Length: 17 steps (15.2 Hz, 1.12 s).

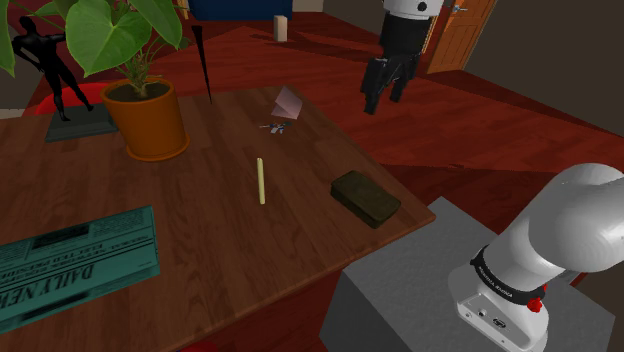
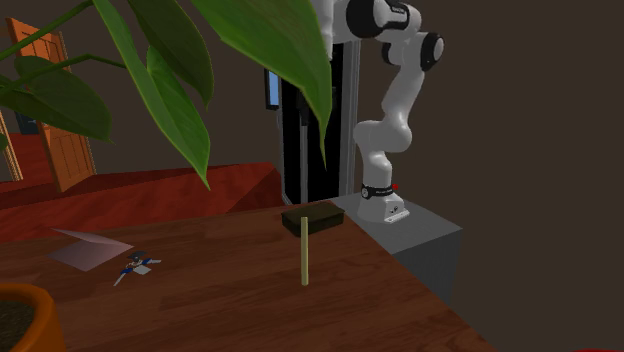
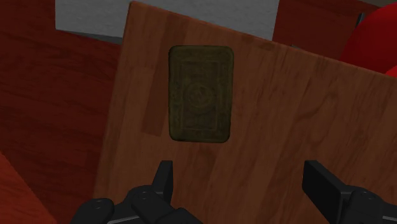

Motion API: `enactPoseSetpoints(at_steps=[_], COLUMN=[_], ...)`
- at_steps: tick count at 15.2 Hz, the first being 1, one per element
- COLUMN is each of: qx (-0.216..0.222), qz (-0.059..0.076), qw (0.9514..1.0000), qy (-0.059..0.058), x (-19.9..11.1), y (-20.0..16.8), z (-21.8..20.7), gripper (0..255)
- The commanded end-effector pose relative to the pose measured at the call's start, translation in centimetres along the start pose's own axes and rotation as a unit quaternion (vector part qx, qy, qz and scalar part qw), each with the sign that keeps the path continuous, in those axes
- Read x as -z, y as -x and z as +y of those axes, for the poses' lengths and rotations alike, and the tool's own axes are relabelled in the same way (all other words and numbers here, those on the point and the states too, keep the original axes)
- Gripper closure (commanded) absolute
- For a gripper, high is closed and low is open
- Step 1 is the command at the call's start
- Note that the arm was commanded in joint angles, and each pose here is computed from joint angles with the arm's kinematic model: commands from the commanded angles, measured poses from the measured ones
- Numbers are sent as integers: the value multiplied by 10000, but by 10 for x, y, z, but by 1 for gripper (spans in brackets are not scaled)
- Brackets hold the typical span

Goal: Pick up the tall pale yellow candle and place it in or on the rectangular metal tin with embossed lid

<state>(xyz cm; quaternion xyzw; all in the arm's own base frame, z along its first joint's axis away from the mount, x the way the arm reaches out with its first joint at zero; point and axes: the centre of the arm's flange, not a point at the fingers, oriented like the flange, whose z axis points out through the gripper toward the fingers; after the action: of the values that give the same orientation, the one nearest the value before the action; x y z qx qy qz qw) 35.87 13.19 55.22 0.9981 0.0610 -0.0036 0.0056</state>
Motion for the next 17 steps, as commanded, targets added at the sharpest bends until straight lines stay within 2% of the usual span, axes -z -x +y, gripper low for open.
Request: enactPoseSetpoints(at_steps=[1, 17], qx=[14, 123], qz=[2, -21], qw=[10000, 9999], qy=[-7, -11], x=[-11, -111], y=[-15, -134], z=[-20, -164], gripper=[0, 0])
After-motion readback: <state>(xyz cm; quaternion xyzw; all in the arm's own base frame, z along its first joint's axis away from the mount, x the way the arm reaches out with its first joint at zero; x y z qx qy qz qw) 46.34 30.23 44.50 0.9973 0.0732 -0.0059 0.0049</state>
